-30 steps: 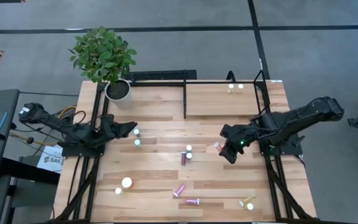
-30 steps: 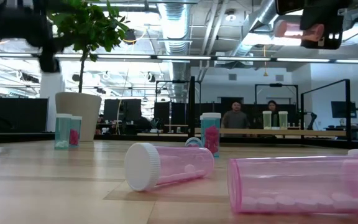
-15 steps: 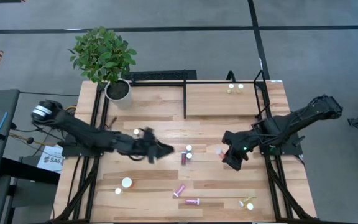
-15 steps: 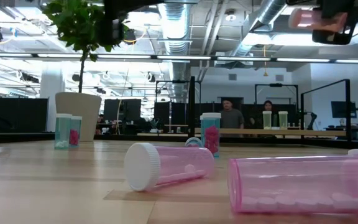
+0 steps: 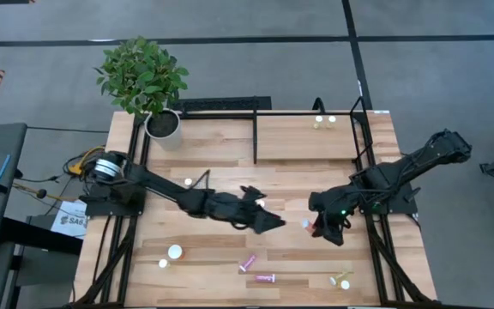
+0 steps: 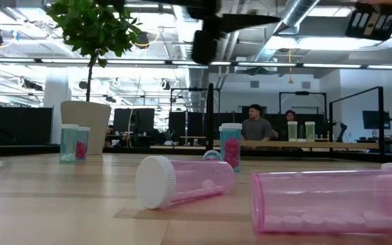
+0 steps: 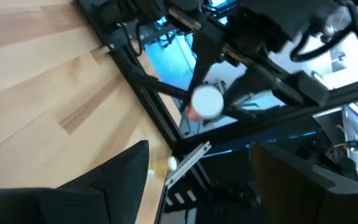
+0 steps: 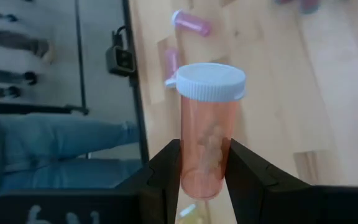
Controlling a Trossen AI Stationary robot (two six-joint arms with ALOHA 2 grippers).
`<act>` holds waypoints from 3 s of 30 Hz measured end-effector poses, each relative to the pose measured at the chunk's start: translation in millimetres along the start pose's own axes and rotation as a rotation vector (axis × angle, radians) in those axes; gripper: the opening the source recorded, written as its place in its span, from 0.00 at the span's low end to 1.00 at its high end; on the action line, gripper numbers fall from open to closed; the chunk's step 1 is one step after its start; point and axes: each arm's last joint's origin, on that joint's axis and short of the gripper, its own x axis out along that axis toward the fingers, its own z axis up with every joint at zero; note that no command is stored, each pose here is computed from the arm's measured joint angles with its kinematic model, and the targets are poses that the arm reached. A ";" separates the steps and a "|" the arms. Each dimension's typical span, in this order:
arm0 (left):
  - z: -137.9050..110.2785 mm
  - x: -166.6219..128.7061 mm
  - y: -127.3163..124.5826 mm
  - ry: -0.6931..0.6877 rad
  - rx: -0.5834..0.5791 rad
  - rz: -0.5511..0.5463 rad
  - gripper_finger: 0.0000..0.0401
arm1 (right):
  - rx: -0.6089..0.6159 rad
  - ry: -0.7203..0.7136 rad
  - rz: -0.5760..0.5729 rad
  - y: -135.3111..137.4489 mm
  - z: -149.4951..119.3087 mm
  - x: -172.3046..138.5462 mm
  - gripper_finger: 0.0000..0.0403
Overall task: Pick and place medicine bottles onto shelf by color
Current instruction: Move the top orange pill bottle to the center of the table
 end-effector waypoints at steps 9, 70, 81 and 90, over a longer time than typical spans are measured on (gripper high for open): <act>-2.6 45.6 -7.8 0.027 -0.004 -0.057 0.67 | 0.026 0.056 0.072 -6.9 7.2 -3.1 0.32; 1.0 64.0 5.9 0.122 -0.030 0.022 0.24 | -0.005 0.166 0.192 -23.9 31.0 23.0 0.32; 3.1 64.3 2.7 0.104 -0.029 -0.010 0.24 | 0.042 0.225 0.253 -23.8 30.3 21.6 0.45; 2.5 64.1 4.1 0.111 -0.027 0.008 0.24 | 0.049 0.242 0.287 -23.4 30.4 19.1 0.48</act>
